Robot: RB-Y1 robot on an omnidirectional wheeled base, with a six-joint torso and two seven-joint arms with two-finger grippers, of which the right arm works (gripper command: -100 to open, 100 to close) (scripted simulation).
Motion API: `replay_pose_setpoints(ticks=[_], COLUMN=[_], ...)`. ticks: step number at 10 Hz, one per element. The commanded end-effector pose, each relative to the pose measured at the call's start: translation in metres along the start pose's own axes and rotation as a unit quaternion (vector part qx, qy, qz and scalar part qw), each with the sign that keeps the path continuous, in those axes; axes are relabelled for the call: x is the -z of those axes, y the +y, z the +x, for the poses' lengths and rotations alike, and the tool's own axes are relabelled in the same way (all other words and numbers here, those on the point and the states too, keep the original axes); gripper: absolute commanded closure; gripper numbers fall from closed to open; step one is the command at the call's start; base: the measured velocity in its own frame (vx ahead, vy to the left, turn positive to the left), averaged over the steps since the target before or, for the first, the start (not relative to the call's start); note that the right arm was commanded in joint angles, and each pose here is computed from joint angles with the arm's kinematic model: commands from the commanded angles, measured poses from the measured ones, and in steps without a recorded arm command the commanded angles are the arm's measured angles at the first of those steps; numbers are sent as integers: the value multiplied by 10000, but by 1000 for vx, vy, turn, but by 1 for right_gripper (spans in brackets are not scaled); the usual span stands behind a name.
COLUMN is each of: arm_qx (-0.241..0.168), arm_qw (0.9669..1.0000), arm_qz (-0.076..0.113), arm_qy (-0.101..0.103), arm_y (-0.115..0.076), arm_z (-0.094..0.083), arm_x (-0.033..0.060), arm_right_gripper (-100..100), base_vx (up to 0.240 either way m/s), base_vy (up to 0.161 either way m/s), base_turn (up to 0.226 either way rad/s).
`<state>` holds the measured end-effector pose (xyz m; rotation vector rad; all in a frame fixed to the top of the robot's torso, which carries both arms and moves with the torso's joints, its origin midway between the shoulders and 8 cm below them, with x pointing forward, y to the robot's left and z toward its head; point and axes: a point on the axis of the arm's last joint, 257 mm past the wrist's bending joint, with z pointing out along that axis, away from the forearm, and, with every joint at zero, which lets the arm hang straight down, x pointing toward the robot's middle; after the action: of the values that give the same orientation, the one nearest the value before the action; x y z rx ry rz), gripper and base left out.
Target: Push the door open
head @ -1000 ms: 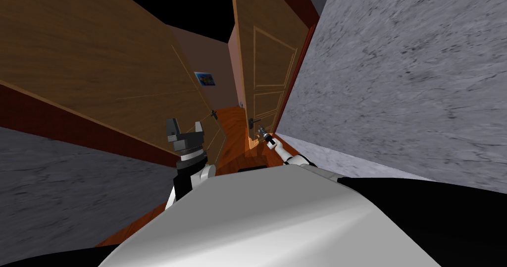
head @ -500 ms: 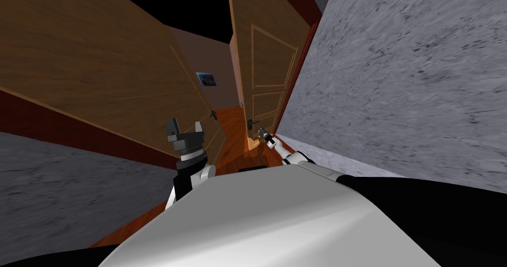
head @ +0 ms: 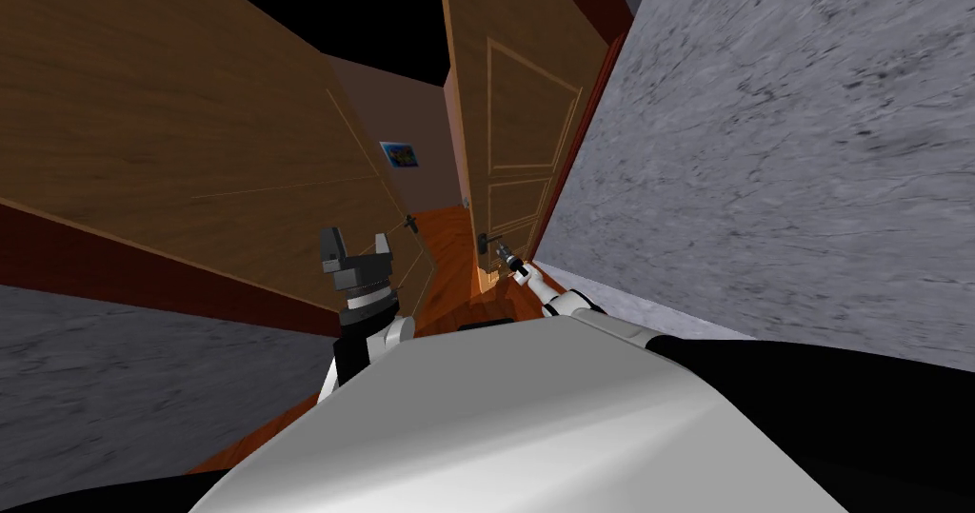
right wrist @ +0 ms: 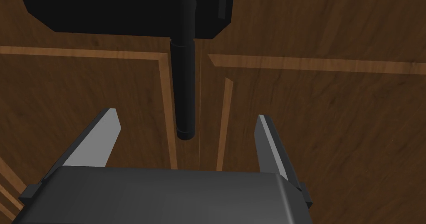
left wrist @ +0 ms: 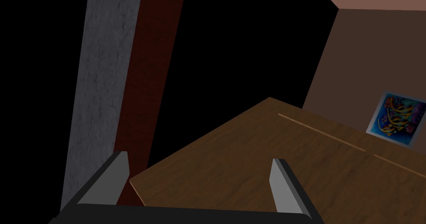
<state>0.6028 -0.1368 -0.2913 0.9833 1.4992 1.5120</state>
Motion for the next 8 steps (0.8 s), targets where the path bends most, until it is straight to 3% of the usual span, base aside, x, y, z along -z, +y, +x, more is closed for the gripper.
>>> replay_pose_setpoints(ticks=[1, 6, 7, 8], arm_qx=[-2, -12, -12, -12], arm_qw=[10000, 10000, 10000, 10000], arm_qz=[0, 2, 2, 2], arm_qy=[-29, -84, -84, -84], arm_y=[-3, -11, -11, -11], arm_z=[-7, -20, -20, -20], arm_x=[-3, -7, -7, -7], arm_right_gripper=[-100, -100, 100, 100], base_vx=[201, 168, -12, -25], base_vy=[69, 50, -2, -8], base_turn=[40, 28, -5, 8])
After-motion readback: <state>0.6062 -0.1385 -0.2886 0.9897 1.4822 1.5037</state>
